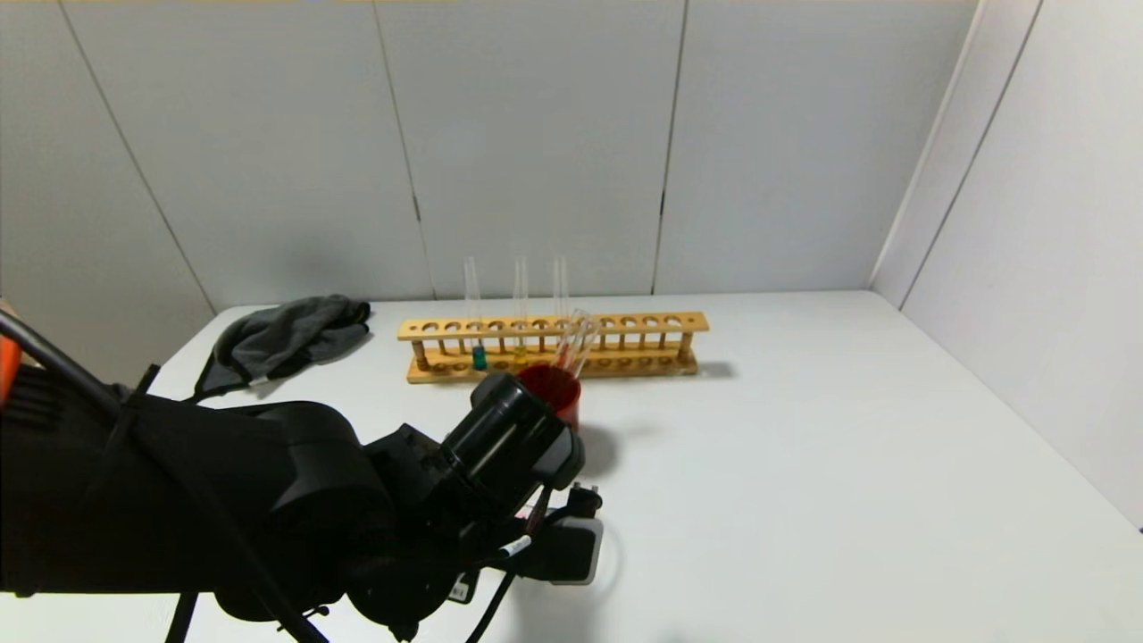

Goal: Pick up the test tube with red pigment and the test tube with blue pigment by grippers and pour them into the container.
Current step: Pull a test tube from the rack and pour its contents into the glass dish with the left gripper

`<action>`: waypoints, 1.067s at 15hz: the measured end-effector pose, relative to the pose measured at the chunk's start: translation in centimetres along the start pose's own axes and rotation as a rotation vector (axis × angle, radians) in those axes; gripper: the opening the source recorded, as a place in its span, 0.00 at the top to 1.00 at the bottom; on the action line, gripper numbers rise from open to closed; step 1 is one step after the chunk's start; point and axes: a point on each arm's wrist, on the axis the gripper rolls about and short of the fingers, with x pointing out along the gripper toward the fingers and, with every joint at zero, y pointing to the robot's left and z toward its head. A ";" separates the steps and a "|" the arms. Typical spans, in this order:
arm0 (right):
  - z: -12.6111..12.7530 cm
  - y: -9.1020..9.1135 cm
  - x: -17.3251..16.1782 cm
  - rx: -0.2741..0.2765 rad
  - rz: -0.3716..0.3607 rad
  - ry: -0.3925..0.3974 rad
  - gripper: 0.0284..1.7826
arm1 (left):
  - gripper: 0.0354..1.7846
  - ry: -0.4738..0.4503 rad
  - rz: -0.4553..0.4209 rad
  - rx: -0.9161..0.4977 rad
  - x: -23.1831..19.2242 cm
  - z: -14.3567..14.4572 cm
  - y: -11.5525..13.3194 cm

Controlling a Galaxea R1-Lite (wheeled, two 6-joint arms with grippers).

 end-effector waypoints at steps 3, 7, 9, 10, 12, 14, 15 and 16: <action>0.0 0.0 0.0 0.000 0.000 0.000 0.05 | 0.83 0.012 -0.004 0.012 -0.1 0.1 0.0; 0.0 0.0 0.0 0.000 0.000 0.000 0.05 | 0.83 0.016 0.011 0.010 -0.1 0.4 0.4; 0.0 0.0 0.0 0.000 0.000 0.000 0.05 | 0.83 0.029 0.016 0.018 -0.1 0.5 0.3; 0.0 0.0 0.0 0.000 0.000 0.000 0.05 | 0.83 0.032 0.009 0.027 -0.1 0.6 0.2; 0.0 0.0 0.0 0.000 0.000 0.000 0.05 | 0.83 0.035 0.002 0.042 0.0 0.7 0.1; 0.0 0.0 0.0 0.000 0.000 0.000 0.05 | 0.83 0.038 0.000 0.048 0.0 0.8 0.1; 0.0 0.0 0.0 0.000 -0.001 0.000 0.05 | 0.83 0.047 0.001 0.057 -0.1 0.9 0.1; 0.0 0.0 0.0 0.000 -0.001 0.000 0.05 | 0.83 0.060 0.002 0.069 -0.1 0.9 0.0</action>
